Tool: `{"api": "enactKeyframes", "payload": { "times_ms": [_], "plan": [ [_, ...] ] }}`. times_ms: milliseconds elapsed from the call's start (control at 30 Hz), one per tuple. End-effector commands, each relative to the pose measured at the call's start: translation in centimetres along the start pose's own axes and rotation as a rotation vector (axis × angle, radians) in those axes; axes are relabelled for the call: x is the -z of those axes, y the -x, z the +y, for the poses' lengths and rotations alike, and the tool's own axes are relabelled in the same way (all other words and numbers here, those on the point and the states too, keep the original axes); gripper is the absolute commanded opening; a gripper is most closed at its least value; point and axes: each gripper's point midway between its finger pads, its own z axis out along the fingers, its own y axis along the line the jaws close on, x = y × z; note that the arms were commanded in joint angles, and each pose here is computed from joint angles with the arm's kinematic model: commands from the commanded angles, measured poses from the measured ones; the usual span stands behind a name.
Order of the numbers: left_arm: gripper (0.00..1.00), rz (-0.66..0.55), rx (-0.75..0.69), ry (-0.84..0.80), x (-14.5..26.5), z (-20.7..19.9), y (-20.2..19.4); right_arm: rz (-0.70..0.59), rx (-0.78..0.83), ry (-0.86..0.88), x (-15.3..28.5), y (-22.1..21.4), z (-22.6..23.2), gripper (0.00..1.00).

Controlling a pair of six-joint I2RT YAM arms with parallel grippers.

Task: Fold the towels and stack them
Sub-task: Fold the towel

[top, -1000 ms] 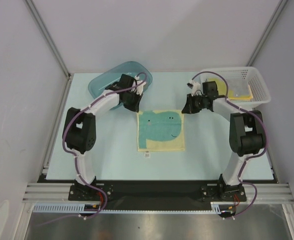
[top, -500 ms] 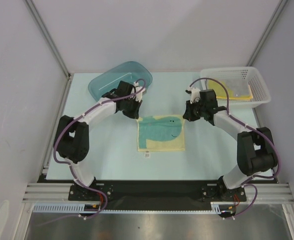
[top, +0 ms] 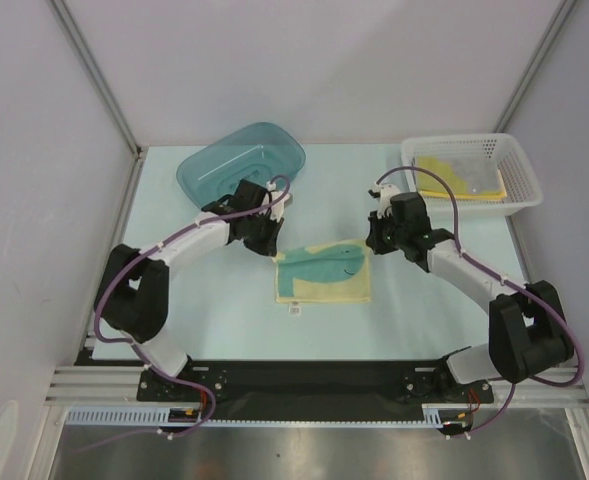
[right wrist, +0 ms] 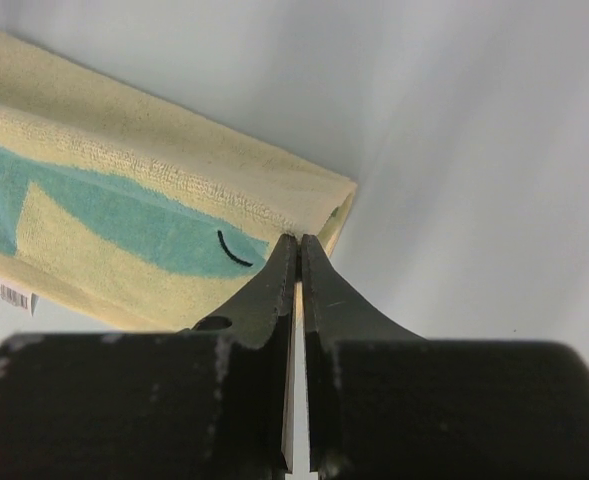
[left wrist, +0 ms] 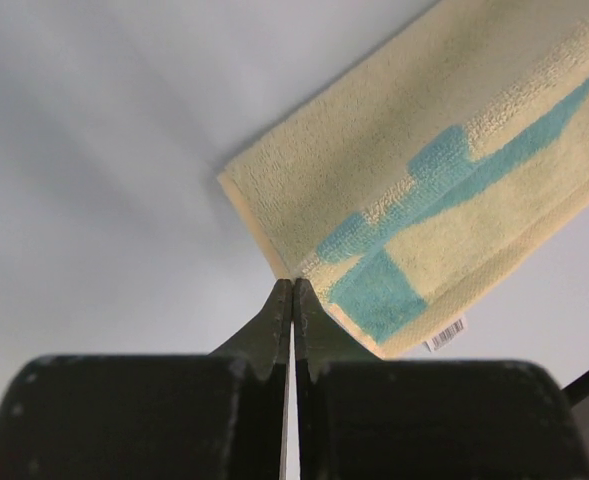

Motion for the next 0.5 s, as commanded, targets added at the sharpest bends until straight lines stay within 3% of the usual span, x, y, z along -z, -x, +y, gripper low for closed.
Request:
{"api": "enactKeyframes", "payload": {
  "times_ms": [0,133,467],
  "plan": [
    [0.0,-0.013,0.02,0.03,1.5,-0.5,-0.5,0.002,-0.022,-0.119,1.1,-0.6,-1.5,0.0],
    [0.0,-0.007,0.015,0.031,1.9,-1.2,-1.3,0.04,-0.075,-0.208,1.6,-2.2,-2.4,0.0],
    [0.0,0.024,0.014,0.039,2.5,-2.5,-3.6,0.046,-0.104,-0.19,3.2,-4.5,-0.1,0.0]
  ]
}}
